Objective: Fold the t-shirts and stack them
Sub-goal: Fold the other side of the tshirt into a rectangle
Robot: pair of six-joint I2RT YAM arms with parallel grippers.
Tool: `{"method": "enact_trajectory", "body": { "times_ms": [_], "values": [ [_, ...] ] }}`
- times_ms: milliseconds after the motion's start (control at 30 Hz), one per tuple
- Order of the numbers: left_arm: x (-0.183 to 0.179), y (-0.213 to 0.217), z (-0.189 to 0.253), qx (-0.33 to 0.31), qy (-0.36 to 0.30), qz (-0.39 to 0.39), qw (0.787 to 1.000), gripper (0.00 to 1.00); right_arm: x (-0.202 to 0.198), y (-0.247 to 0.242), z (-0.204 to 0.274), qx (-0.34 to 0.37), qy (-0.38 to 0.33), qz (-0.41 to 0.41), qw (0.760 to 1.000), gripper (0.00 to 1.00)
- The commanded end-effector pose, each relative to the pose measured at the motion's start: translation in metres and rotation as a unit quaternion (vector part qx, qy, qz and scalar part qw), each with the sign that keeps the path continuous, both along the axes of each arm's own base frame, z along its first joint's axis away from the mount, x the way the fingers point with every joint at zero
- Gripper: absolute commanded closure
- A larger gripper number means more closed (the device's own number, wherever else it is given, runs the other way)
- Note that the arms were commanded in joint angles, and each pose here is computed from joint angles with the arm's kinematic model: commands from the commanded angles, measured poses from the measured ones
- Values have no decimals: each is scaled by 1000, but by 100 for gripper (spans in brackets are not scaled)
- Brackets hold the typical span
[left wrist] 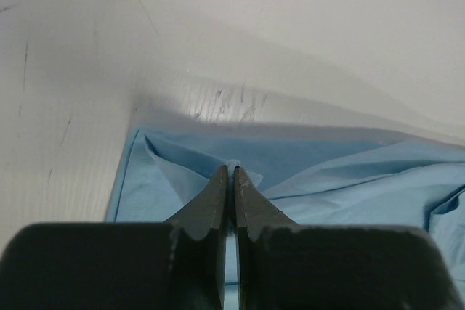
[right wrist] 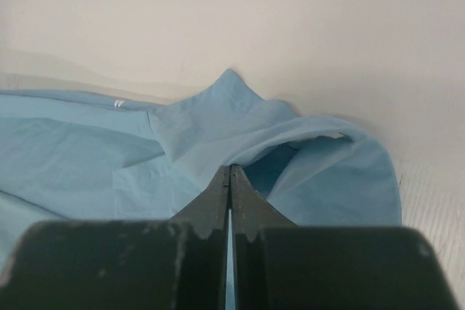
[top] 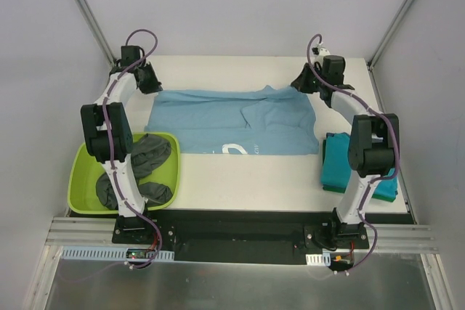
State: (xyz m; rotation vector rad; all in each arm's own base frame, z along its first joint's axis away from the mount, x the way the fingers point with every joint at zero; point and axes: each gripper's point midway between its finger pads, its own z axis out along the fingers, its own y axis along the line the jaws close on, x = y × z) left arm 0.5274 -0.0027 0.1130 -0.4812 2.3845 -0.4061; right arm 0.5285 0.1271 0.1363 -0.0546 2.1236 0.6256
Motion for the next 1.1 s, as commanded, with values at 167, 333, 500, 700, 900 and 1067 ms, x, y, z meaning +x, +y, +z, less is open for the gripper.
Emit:
{"method": "enact_trajectory", "body": {
  "times_ms": [167,333,500,700,900,1067],
  "values": [
    [-24,9,4,39,-19,-9,999,100,-33,-13,50,-13,-70,4,997,100],
    [-36,9,-3,46,-12,-14,999,100,-51,-13,45,-14,-62,11,998,100],
    [-42,13,-6,57,-8,-9,998,100,-66,-17,47,-21,-66,7,998,100],
    [-52,15,-7,68,-5,-12,998,100,-76,-19,41,-31,-53,11,998,100],
    [-65,11,-28,61,22,-24,998,100,-85,-15,18,-19,-24,21,999,100],
    [-79,9,-40,61,40,-30,997,100,-96,-17,-7,-13,11,14,1000,100]
  ]
}}
